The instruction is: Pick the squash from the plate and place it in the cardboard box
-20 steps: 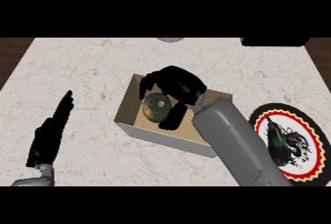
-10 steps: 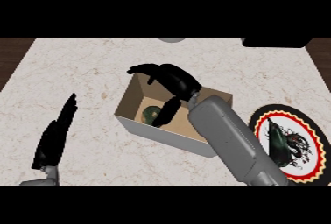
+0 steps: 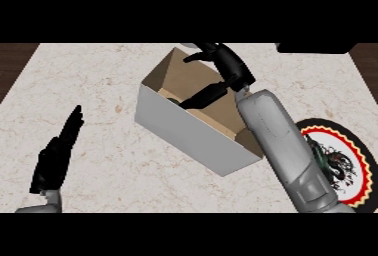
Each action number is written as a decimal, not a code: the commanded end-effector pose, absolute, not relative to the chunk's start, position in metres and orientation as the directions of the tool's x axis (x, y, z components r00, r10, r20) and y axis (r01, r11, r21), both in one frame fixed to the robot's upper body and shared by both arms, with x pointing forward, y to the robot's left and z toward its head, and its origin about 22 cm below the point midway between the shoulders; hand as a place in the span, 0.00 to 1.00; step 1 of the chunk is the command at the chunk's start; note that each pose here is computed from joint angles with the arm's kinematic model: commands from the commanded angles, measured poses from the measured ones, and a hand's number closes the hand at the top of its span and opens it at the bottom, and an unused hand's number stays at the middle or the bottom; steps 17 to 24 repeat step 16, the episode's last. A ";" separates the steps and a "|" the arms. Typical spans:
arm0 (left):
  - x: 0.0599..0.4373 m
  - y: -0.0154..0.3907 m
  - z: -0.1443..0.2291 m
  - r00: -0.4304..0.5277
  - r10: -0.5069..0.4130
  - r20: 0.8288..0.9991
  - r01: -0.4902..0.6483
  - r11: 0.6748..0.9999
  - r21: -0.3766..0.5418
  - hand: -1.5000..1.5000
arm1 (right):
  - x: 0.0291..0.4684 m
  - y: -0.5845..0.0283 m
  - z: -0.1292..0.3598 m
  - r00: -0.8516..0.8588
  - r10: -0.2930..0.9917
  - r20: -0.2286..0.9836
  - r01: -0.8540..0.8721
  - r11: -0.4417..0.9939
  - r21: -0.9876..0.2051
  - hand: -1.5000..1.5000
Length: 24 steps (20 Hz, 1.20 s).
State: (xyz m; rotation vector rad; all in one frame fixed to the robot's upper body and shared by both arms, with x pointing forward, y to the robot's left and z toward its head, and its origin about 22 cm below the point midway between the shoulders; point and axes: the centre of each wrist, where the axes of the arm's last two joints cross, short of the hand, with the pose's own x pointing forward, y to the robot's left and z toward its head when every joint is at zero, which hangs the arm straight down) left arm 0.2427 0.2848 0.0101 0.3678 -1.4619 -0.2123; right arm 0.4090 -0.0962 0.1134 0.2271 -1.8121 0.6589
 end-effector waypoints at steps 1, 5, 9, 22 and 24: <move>0.248 0.289 0.010 0.115 -0.366 0.924 -0.078 0.924 0.375 0.50 | 0.437 -0.138 0.133 -0.300 0.055 0.953 -0.392 0.903 -0.175 0.00; 0.255 0.277 0.016 0.090 -0.358 0.929 -0.090 0.926 0.366 0.50 | 0.453 -0.204 0.144 -0.270 0.077 0.960 -0.270 0.951 -0.153 0.00; 0.245 0.280 0.011 0.087 -0.379 0.921 -0.067 0.921 0.385 0.50 | 0.451 -0.287 0.137 -0.262 0.024 0.965 -0.240 0.967 -0.089 0.00; 0.259 0.274 0.021 0.062 -0.357 0.932 -0.044 0.932 0.360 0.50 | 0.446 -0.356 0.164 -0.289 0.076 0.954 -0.273 0.949 -0.158 0.00; 0.259 0.274 0.021 0.062 -0.357 0.932 -0.044 0.932 0.360 0.50 | 0.446 -0.356 0.164 -0.289 0.076 0.954 -0.273 0.949 -0.158 0.00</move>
